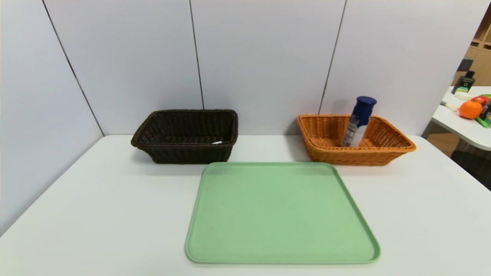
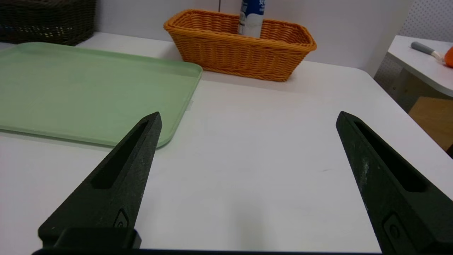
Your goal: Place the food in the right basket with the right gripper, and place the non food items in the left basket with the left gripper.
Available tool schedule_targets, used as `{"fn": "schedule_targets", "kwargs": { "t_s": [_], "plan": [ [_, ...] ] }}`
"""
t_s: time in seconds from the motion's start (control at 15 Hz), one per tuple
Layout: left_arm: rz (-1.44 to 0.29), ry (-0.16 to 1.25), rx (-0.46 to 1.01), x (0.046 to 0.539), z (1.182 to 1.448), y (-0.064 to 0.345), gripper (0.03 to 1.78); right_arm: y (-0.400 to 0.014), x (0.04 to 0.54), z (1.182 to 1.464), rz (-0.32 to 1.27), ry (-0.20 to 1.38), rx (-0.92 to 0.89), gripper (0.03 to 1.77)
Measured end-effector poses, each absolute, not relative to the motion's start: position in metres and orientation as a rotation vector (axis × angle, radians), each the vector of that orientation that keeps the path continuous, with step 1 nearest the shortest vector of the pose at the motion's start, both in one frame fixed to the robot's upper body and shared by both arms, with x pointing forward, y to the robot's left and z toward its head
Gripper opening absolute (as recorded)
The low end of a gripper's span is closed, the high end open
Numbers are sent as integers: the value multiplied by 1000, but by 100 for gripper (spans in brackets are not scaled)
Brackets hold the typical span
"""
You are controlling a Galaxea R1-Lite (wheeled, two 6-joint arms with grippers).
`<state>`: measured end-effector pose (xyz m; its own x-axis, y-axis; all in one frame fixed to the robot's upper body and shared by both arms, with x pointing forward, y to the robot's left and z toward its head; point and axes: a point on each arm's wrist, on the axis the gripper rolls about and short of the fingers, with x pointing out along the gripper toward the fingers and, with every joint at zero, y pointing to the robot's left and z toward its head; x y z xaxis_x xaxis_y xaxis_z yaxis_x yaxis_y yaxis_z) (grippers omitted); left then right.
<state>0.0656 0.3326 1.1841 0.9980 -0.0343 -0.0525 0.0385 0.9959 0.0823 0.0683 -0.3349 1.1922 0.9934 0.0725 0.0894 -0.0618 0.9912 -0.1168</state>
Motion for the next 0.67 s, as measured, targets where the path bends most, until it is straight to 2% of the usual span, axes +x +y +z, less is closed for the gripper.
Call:
{"fn": "schedule_targets", "kwargs": {
  "t_s": [0.2, 0.67],
  "plan": [
    [-36, 55, 82, 66, 1183, 333, 169, -335, 69, 1181, 48, 12, -97, 170],
    [-32, 53, 49, 66, 1183, 333, 169, -336, 69, 1182, 39, 5, -61, 170]
  ]
}}
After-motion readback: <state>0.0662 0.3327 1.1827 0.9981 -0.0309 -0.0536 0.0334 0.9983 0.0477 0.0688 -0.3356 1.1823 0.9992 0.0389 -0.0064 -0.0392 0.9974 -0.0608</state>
